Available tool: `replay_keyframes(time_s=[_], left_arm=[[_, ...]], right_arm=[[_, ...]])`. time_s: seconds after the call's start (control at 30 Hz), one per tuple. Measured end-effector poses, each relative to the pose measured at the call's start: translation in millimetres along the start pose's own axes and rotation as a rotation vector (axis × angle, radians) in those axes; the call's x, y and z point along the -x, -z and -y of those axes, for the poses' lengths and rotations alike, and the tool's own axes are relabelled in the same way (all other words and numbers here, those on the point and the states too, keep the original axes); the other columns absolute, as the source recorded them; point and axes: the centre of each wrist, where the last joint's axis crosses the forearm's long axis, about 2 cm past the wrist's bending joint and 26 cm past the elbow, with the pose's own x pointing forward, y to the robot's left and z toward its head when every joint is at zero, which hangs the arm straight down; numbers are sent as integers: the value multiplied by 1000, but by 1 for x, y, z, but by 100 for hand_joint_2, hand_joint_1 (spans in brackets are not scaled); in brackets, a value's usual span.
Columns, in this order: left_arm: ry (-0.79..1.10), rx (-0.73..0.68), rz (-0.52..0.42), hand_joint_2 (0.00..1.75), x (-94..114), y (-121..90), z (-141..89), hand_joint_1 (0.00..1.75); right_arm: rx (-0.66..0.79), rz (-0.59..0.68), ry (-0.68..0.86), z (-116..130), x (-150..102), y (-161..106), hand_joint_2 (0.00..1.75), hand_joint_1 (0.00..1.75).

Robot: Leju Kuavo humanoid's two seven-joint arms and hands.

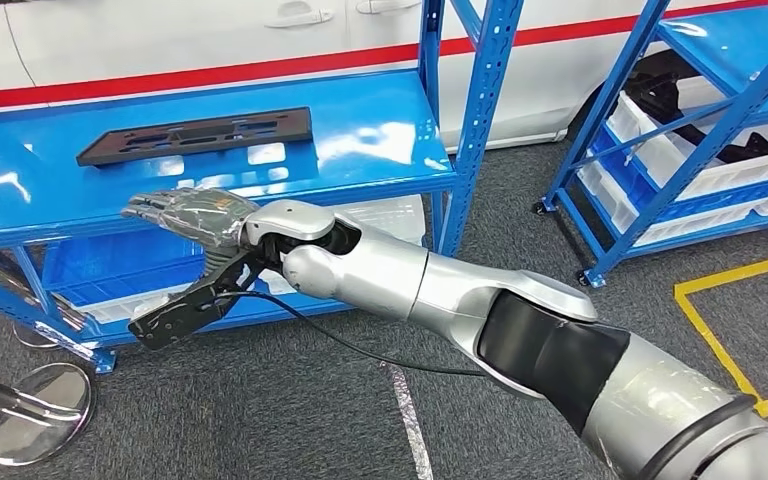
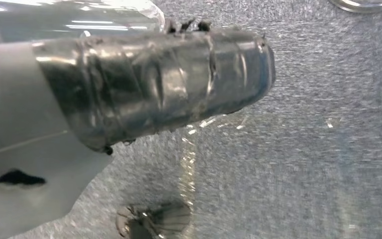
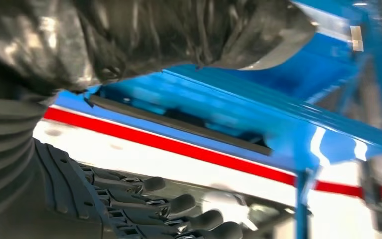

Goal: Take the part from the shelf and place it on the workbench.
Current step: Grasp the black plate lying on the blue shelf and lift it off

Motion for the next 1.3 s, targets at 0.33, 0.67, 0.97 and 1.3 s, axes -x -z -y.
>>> replay_keyframes(time_s=[0.33,0.67,0.97,1.3], left_arm=[[-1,1,-5,0,1,-1,0,0],[-6,3,-7,0,2,-1,0,0],[-1,-2,-11,0,4,-2,-1,0],[-4,-3,-13,0,5,-3,-1,0]], right_arm=[[-1,-90,-71,-1,13,10,175,0],[13,-135,-107,-3,17,14,175,0],[3,-178,-105,-8,26,14,175,0],[-14,-203,-94,-13,32,13,175,0]])
